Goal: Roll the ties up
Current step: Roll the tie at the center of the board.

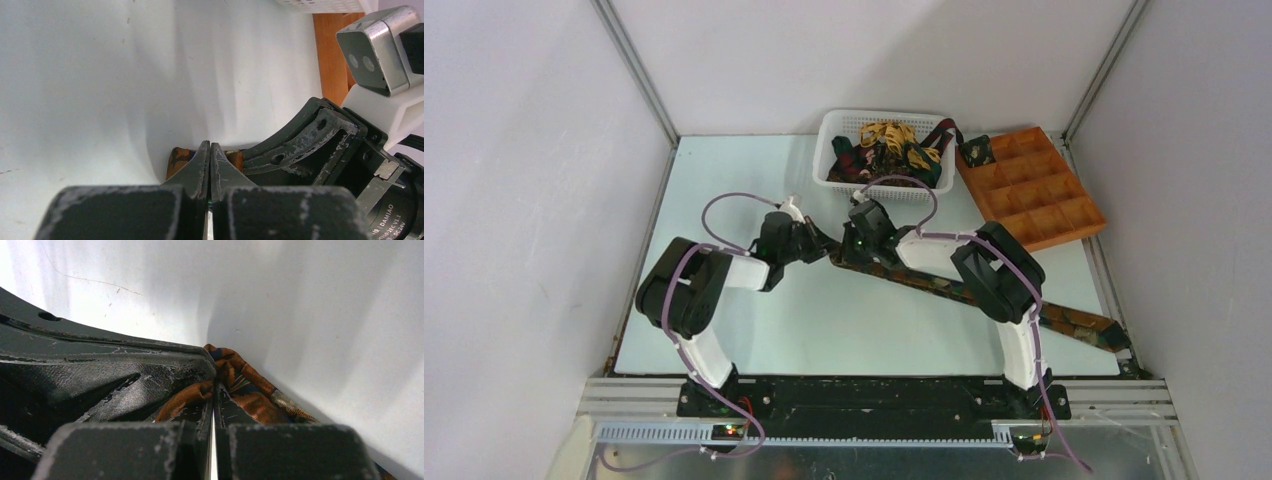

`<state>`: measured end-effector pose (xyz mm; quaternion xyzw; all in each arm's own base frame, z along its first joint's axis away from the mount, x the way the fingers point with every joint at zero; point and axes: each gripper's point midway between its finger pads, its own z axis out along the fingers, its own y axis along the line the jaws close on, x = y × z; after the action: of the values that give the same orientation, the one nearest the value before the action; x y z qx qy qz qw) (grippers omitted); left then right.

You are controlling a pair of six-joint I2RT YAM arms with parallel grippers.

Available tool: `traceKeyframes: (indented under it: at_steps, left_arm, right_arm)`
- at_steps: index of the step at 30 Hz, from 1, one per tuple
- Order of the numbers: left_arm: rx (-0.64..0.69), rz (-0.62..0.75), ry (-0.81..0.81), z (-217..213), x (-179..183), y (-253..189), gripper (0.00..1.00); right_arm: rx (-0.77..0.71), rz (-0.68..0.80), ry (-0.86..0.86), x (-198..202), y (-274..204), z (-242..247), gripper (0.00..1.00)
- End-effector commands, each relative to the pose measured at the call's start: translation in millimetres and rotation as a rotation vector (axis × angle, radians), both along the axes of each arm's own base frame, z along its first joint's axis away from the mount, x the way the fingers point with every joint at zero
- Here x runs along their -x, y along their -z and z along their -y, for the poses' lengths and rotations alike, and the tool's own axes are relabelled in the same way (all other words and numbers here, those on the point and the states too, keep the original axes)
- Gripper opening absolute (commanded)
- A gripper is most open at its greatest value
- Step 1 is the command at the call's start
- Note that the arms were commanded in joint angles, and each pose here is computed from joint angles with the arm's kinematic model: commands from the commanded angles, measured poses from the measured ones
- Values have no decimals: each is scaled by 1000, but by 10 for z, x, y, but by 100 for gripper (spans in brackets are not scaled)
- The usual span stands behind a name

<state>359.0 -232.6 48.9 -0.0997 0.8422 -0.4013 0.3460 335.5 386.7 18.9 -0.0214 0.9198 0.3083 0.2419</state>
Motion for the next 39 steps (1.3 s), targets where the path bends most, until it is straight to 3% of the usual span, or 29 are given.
traceKeyframes:
  at_steps: [1,11,30,39]
  left_arm:
    - [33,-9,77,150,149,-30,0]
    - [23,-3,80,141,161,-37,0]
    - [7,-6,139,371,266,-14,0]
    - [-7,-28,110,393,239,110,0]
  right_arm:
    - [-33,100,50,-171,-334,52,4]
    - [-34,140,72,-191,-567,211,18]
    - [91,157,181,-229,-705,735,13]
    - [53,102,96,-86,-667,637,9]
